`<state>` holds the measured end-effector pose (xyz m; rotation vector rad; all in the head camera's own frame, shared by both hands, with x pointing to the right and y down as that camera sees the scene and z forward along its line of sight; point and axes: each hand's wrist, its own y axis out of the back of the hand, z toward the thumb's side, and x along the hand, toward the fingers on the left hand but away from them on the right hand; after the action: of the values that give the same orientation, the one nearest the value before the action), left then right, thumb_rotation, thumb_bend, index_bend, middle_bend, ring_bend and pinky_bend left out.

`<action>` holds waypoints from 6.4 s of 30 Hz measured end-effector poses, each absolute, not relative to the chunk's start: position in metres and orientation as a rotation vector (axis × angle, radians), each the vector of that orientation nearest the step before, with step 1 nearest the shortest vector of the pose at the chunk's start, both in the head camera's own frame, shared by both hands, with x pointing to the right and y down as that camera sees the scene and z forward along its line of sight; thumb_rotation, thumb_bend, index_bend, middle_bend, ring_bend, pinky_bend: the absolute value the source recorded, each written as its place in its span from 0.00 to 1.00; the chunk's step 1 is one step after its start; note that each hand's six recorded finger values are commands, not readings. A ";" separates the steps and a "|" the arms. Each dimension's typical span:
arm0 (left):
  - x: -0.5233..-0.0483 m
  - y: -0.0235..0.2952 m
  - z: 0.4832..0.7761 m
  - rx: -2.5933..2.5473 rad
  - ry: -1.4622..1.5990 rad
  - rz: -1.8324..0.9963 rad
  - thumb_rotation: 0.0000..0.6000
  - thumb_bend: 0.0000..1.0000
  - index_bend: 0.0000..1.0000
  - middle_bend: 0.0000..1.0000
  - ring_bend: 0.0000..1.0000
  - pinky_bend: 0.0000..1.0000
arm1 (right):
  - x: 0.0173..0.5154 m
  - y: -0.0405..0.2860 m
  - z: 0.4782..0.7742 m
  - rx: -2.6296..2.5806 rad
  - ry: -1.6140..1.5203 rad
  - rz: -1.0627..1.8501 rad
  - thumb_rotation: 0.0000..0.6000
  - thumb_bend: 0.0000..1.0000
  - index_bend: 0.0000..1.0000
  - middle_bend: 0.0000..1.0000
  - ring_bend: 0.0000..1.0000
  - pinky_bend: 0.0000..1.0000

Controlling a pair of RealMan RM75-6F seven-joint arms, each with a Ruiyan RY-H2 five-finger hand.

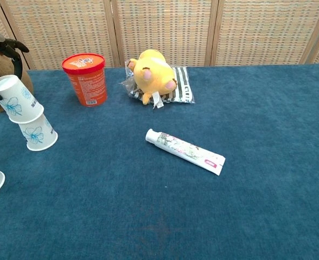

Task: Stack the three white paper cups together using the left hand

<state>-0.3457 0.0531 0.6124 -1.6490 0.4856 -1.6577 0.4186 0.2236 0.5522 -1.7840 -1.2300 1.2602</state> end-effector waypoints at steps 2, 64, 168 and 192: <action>-0.346 0.053 0.614 -1.648 0.478 -1.668 1.00 0.23 0.46 0.00 0.00 0.00 | 0.419 0.223 0.552 -1.783 -1.233 1.258 1.00 0.05 0.00 0.00 0.00 0.00; -0.433 0.220 0.601 -1.720 0.471 -1.625 1.00 0.23 0.25 0.00 0.00 0.00 | 0.414 0.226 0.550 -1.773 -1.217 1.258 1.00 0.05 0.00 0.00 0.00 0.00; -0.337 0.051 0.620 -1.644 0.479 -1.702 1.00 0.23 0.17 0.00 0.00 0.00 | 0.415 0.226 0.553 -1.781 -1.226 1.262 1.00 0.05 0.00 0.00 0.00 0.00; -0.324 0.100 0.581 -1.685 0.697 -1.420 1.00 0.23 0.04 0.00 0.00 0.00 | 0.414 0.226 0.554 -1.779 -1.213 1.262 1.00 0.05 0.00 0.00 0.00 0.00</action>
<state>-0.3242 0.1000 0.5809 -1.6855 0.6975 -1.4201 0.4138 0.2260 0.5536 -1.7792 -1.2133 1.2619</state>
